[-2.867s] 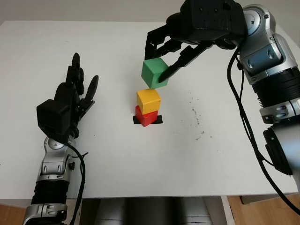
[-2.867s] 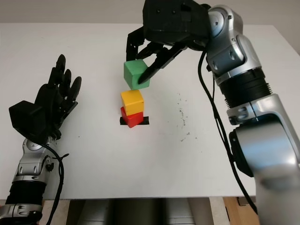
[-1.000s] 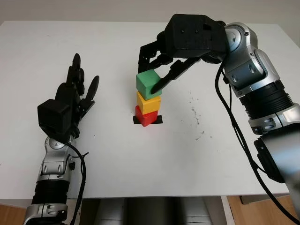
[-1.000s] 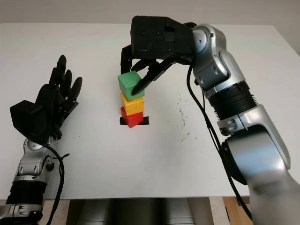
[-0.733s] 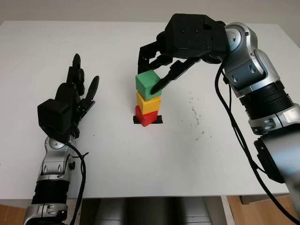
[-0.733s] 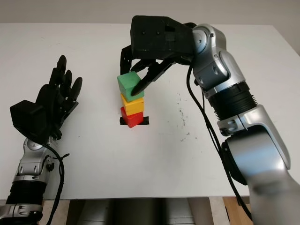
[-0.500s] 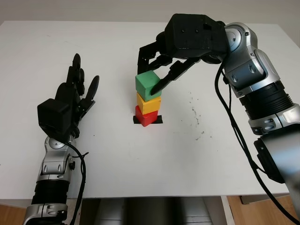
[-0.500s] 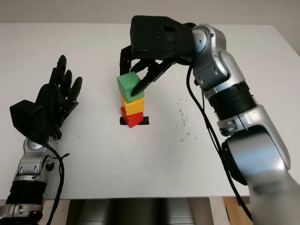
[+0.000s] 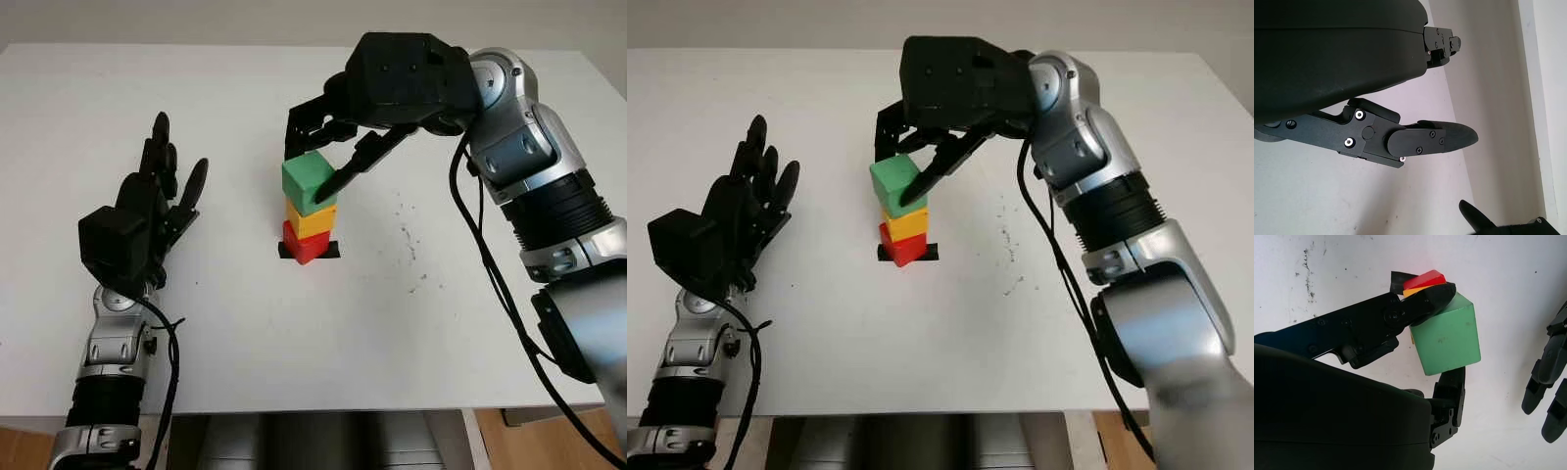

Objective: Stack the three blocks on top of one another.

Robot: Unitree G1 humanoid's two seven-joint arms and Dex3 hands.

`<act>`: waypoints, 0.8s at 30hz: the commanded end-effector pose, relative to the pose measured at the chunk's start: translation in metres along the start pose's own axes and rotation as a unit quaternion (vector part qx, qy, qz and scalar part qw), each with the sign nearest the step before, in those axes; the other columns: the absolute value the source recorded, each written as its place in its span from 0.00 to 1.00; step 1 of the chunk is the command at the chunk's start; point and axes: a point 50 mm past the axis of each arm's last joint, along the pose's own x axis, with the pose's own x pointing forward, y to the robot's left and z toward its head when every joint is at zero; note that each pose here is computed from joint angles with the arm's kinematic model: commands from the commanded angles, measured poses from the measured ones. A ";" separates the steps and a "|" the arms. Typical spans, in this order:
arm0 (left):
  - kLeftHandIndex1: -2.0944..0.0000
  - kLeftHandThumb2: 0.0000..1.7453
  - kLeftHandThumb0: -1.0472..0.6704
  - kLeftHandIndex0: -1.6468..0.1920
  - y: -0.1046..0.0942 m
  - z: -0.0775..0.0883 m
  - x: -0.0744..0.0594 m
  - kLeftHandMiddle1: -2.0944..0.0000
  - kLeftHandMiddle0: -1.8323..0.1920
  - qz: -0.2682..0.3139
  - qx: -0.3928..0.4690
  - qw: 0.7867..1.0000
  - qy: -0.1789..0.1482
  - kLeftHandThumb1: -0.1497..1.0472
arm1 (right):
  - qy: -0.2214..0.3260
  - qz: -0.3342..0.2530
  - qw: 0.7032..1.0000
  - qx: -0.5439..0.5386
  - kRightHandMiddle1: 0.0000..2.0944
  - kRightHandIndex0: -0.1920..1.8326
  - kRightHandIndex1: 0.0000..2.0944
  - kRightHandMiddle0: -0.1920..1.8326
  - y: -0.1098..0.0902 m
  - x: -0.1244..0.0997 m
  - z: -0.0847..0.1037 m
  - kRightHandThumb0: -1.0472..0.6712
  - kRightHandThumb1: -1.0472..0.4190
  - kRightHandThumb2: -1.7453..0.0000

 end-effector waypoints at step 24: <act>0.98 0.24 0.24 0.94 0.000 0.001 -0.001 0.98 0.94 -0.002 0.003 1.000 -0.005 1.00 | -0.107 -0.145 0.966 0.183 0.00 0.00 0.00 0.00 -0.018 -0.043 -0.030 0.04 0.01 0.82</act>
